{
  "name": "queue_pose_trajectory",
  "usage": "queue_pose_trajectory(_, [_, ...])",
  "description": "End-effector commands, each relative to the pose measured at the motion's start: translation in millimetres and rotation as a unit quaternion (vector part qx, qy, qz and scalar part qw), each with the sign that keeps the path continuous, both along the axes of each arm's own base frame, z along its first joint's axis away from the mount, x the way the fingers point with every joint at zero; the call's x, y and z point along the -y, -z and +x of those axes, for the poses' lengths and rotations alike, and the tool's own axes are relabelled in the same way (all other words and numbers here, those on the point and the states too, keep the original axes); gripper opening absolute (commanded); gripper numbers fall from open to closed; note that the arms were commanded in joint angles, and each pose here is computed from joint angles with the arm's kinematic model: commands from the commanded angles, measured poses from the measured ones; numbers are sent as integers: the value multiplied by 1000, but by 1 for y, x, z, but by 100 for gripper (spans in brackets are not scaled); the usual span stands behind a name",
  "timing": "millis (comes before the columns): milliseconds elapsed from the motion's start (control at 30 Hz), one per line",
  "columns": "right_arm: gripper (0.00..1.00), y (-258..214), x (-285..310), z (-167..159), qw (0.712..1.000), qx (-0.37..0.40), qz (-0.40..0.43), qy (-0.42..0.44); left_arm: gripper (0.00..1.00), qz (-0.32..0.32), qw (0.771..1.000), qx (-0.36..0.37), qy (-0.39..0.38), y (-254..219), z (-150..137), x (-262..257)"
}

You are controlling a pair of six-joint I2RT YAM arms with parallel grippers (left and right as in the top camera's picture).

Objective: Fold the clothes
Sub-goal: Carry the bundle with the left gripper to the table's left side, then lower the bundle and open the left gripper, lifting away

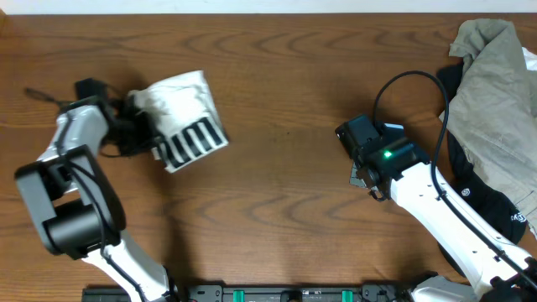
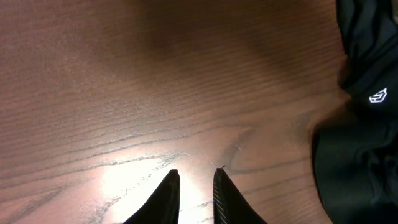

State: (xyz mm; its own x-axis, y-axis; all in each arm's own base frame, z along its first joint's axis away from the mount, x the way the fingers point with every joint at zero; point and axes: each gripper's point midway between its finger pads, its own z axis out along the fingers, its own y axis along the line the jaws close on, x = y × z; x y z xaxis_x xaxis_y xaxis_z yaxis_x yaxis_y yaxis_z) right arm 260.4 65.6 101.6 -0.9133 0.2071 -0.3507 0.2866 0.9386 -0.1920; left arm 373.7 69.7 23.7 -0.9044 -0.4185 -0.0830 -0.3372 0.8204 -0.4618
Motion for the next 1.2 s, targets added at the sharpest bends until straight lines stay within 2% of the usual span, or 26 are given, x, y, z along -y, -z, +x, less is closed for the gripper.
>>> queue_pose_trajectory(0, [18,-3,2,2,1000,3,-5,-1,6,39,997,-23,-69,7,-14,-48])
queue_pose_trajectory(233, [18,-3,2,2,1000,2,-5,-2,7,36,981,-15,-189,6,-30,-115])
queue_pose_trajectory(367, [18,-3,2,1,1000,2,-5,-2,8,31,975,5,-220,2,-31,-135])
queue_pose_trajectory(467, [18,-3,2,1,1000,1,-6,-2,17,33,970,14,-240,1,-30,-146])
queue_pose_trajectory(500, [18,-3,2,1,1000,1,-6,-2,33,33,969,15,-246,1,-29,-148])
queue_pose_trajectory(533, [18,-3,2,1,1000,0,-6,-2,58,31,967,14,-253,0,-29,-149])
queue_pose_trajectory(567, [18,-3,2,0,1000,0,-6,-2,75,29,966,13,-257,0,-29,-149])
queue_pose_trajectory(633, [18,-3,3,0,1000,-1,-7,-2,98,16,966,15,-258,-1,-27,-145])
queue_pose_trajectory(767, [18,-2,3,-1,1000,-4,-9,-2,98,3,964,15,-266,-13,-27,-142])
queue_pose_trajectory(867, [18,-2,5,-4,1000,-9,-11,-2,98,21,957,15,-288,-36,-33,-145])
queue_pose_trajectory(1100, [18,-2,5,-4,1000,-10,-12,-2,98,71,950,145,-268,-141,-25,-136])
queue_pose_trajectory(1133, [18,-2,5,-4,1000,-10,-12,-2,93,68,949,164,-260,-152,-22,-131])
queue_pose_trajectory(1167, [18,-2,5,-4,1000,-10,-12,-2,69,67,948,182,-253,-163,-19,-126])
